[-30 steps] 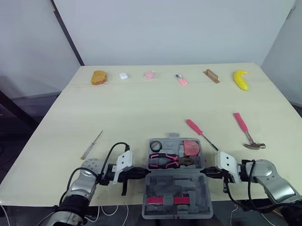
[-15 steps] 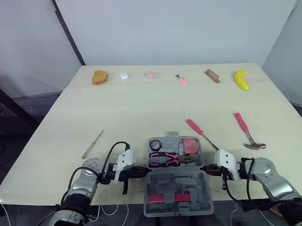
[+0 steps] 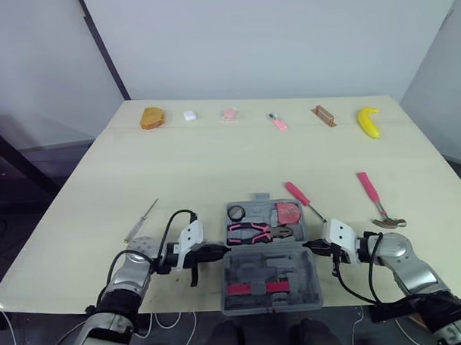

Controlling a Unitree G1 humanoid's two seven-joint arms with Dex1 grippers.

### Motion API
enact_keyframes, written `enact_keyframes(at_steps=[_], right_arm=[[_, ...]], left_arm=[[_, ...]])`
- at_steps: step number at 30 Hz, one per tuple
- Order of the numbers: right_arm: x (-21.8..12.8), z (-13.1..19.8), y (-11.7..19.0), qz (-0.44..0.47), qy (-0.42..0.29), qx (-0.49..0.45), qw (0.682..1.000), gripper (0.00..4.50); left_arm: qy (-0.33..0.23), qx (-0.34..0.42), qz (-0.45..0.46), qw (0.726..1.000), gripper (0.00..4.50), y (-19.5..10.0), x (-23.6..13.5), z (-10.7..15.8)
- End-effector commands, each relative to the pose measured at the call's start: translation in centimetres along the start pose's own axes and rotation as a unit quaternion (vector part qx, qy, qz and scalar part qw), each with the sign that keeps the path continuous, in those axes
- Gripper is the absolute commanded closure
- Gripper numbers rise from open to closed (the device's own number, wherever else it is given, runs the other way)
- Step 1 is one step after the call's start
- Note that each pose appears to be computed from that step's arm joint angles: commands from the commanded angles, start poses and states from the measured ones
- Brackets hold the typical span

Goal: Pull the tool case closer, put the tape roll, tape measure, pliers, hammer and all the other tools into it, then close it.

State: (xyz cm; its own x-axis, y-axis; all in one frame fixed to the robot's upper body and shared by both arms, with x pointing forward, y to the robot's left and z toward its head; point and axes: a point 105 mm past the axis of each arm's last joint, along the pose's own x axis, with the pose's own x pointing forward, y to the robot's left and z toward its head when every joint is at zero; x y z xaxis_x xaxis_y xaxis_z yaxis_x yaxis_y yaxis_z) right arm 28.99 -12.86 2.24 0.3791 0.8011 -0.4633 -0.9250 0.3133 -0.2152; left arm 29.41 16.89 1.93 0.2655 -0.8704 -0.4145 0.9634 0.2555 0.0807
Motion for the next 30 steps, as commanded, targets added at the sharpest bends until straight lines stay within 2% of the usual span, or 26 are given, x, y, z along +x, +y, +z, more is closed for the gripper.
enact_keyframes(at_steps=[1,30], right_arm=[[0.6,2.4,-0.7,-0.007,-0.039,-0.036,0.999,4.5],[1.6,2.7,-3.1,-0.052,-0.035,-0.039,0.997,4.5]], left_arm=[[-0.005,0.022,0.021,1.0,4.38,1.0,0.3,0.8],[-0.005,0.034,0.028,0.999,4.38,2.8,2.0,2.0]])
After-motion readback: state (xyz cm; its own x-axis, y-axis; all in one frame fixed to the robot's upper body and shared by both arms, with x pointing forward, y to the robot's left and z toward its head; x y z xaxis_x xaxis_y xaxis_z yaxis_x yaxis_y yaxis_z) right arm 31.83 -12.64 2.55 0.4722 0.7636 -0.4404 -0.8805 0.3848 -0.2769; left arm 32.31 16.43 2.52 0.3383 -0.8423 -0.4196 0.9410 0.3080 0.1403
